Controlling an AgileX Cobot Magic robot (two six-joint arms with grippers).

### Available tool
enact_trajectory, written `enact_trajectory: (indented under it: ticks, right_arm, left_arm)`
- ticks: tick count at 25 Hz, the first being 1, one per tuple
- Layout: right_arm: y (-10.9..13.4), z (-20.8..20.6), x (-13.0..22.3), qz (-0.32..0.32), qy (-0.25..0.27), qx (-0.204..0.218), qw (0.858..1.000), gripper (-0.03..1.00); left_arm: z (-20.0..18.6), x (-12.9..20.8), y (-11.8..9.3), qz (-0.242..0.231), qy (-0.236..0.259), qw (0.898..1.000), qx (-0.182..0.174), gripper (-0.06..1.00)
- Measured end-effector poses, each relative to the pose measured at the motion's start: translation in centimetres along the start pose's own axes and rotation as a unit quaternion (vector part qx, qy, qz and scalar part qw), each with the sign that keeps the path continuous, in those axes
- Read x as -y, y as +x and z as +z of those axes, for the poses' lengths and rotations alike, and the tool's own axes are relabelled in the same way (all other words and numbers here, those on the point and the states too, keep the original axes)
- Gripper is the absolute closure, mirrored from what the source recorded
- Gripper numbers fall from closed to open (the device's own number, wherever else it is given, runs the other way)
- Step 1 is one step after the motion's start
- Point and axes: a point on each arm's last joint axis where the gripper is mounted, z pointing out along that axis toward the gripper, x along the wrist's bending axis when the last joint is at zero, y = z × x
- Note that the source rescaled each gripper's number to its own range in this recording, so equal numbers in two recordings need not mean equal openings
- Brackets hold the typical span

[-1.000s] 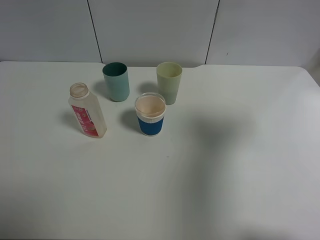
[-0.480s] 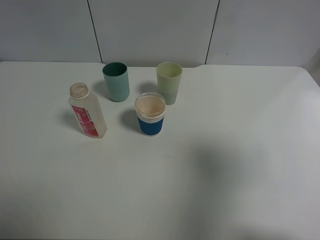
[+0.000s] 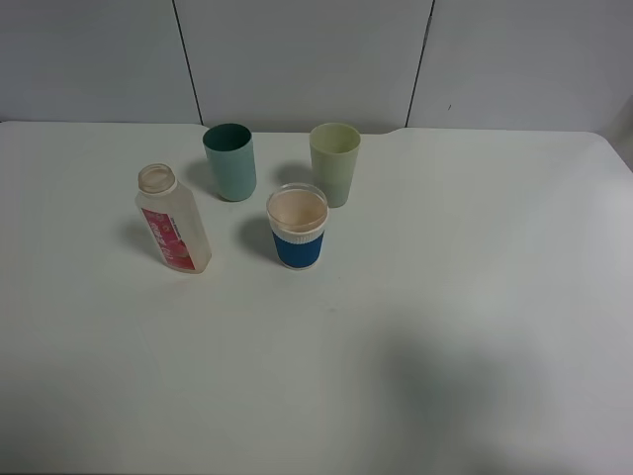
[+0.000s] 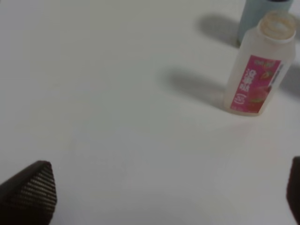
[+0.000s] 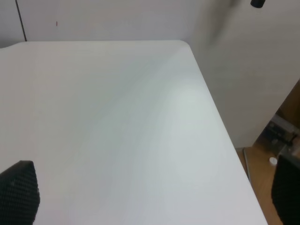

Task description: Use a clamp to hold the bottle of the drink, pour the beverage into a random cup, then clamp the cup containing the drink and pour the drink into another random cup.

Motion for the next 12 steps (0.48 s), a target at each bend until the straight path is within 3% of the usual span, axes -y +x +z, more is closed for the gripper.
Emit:
enact_trajectory:
  ticks: [12]
  right_arm:
    - [1.0,-1.4,3.3,-0.002,-0.017,-0.031,0.999,-0.03]
  left_arm:
    - [0.0,0.0,0.0,0.0,0.0,1.0,0.0,-0.06]
